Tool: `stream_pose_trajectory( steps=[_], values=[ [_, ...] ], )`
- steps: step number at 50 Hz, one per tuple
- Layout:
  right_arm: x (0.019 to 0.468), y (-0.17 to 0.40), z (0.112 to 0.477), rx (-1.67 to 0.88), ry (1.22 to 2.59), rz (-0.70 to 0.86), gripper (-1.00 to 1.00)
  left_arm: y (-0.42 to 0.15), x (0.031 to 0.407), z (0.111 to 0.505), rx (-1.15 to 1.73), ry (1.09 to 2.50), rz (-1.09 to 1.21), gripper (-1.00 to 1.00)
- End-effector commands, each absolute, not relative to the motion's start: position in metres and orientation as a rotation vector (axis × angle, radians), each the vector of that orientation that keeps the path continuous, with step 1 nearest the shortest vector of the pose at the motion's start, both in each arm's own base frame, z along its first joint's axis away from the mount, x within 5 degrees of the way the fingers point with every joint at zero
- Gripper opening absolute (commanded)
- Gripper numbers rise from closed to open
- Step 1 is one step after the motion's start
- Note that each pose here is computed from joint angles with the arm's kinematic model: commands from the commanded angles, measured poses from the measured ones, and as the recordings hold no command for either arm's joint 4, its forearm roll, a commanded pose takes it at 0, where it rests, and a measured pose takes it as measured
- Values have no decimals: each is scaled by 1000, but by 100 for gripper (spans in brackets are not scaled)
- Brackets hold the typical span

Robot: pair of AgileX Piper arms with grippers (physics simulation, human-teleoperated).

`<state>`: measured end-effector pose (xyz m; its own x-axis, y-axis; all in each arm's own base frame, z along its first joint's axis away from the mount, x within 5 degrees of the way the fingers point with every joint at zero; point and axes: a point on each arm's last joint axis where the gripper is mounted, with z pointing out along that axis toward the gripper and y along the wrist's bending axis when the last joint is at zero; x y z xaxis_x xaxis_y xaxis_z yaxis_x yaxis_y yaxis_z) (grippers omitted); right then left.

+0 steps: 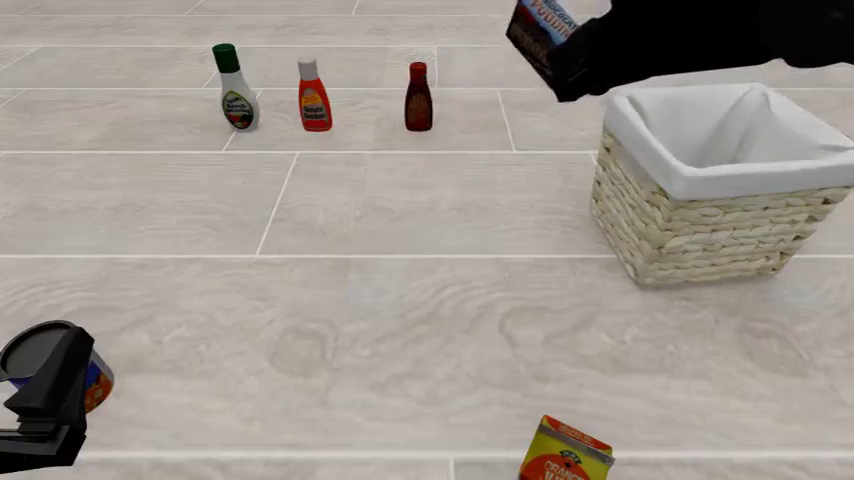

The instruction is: Pick the chocolate pudding and place it in the basket.

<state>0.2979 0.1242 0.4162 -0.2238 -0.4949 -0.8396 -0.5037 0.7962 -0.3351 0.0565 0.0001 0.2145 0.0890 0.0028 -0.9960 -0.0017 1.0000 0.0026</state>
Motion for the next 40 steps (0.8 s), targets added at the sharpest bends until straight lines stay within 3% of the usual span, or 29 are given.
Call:
stream_pose_trajectory(
  steps=[1, 40],
  values=[
    [294, 104, 424, -678, 1876, -9, -100, 0, 56, 214, 1, 1481, 3, 100],
    [300, 44, 446, -500, 1893, -148, -100, 0, 56, 214, 1, 1482, 3, 100]
  ],
)
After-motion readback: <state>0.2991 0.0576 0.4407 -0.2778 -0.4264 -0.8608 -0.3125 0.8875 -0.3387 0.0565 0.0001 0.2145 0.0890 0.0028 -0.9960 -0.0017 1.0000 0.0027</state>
